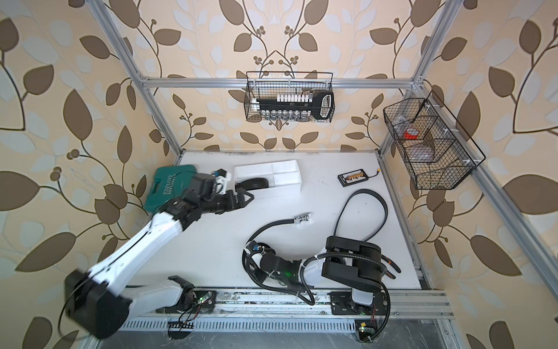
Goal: Place the belts into the storage roll
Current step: Roll the belt at the center of the board.
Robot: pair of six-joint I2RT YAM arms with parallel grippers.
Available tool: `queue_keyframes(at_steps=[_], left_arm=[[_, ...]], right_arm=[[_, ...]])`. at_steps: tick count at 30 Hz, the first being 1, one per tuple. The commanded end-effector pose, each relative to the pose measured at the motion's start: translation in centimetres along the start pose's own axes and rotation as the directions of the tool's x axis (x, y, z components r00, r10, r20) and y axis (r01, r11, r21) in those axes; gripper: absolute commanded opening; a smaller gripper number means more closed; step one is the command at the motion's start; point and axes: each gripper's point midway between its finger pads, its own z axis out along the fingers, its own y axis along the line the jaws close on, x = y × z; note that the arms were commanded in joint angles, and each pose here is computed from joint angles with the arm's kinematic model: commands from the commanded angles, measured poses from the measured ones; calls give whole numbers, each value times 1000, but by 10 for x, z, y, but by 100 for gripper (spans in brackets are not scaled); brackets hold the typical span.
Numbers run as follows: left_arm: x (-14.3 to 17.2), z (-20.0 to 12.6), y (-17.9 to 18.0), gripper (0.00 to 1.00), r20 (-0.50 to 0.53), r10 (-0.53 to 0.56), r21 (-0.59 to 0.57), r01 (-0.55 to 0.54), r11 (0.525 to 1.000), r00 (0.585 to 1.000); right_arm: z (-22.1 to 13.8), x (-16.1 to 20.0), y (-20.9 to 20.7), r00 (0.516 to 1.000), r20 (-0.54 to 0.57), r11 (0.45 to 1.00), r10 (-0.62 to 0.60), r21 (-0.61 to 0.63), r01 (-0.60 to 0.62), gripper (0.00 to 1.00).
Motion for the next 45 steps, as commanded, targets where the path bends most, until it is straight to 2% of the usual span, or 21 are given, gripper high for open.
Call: queue_keyframes(at_steps=[1, 3, 9, 12, 19, 25, 31, 35, 45], left_arm=[[66, -12, 63, 99, -104, -150, -200, 127, 972, 983], [96, -18, 79, 99, -125, -216, -219, 185, 958, 968], [159, -6, 100, 96, -198, -363, -133, 342, 930, 911], [175, 4, 103, 93, -246, -404, -109, 389, 915, 881], [192, 25, 94, 90, -360, -385, -10, 409, 912, 850], [199, 34, 91, 90, -417, -340, -6, 371, 929, 843], [219, 44, 99, 74, -499, -293, -78, 295, 952, 815], [232, 50, 102, 70, -537, -252, -137, 211, 968, 805], [240, 47, 125, 35, -569, -217, -300, 45, 953, 794]], right_arm=[[0, 55, -6, 985, -174, 1000, -17, 12, 19, 0], [0, 54, -6, 985, -172, 1000, -15, 13, 18, 0], [1, 53, -5, 985, -171, 1000, -16, 9, 18, 0], [0, 52, -4, 985, -170, 1000, -15, 8, 16, 0], [2, 53, -4, 983, -183, 1000, -17, 8, 19, 0], [4, 54, -1, 980, -197, 1000, -20, -4, 20, 0], [4, 55, 2, 978, -206, 1000, -27, -21, 23, 0], [5, 56, 5, 975, -217, 999, -36, -35, 29, 0], [-1, 50, 10, 974, -221, 997, -56, -65, 42, 0]])
